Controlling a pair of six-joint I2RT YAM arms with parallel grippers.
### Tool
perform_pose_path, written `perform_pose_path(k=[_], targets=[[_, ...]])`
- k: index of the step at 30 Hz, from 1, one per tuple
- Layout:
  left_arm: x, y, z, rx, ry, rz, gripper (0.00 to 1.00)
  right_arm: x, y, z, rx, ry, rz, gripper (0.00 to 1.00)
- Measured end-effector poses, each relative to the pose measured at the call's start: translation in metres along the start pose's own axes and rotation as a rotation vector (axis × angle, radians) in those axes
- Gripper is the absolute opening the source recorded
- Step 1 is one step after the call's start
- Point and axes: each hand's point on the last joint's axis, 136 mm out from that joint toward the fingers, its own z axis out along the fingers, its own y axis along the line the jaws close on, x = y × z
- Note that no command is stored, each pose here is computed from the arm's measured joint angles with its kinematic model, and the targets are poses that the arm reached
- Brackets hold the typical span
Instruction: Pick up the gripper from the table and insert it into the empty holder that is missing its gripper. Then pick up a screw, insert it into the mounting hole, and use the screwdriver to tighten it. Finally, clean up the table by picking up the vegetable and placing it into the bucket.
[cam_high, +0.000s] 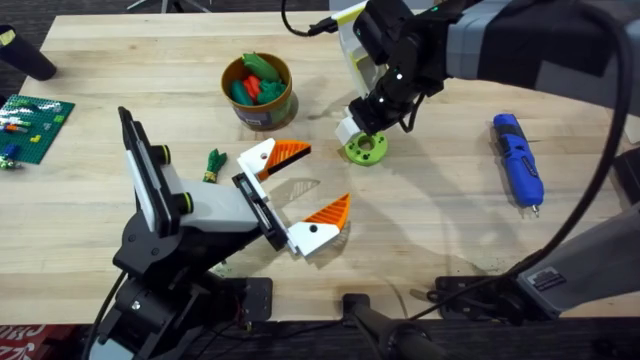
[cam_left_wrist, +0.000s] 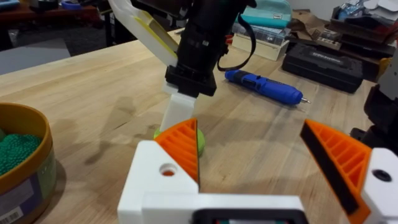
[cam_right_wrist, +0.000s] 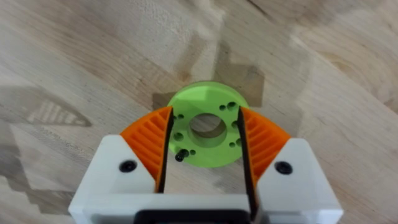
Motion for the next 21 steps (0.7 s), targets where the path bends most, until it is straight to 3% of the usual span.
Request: perform_pose_path(k=[6, 11, 17, 21], targets=[[0.000, 0.000, 0.000, 0.000, 0.000, 0.000, 0.984, 0.003, 0.002, -0.013, -0.021, 0.010, 0.012, 0.587], [0.000, 0.000, 0.000, 0.000, 0.000, 0.000, 0.984, -0.004, -0.002, -0.057, 0.018, -0.078, 0.009, 0.587], [0.000, 0.000, 0.000, 0.000, 0.000, 0.000, 0.984, 0.009, -0.004, -0.117, 0.098, -0.166, 0.029, 0.587], [0.000, 0.000, 0.000, 0.000, 0.000, 0.000, 0.984, 0.014, 0.005, -0.128, 0.121, -0.220, 0.034, 0.587]])
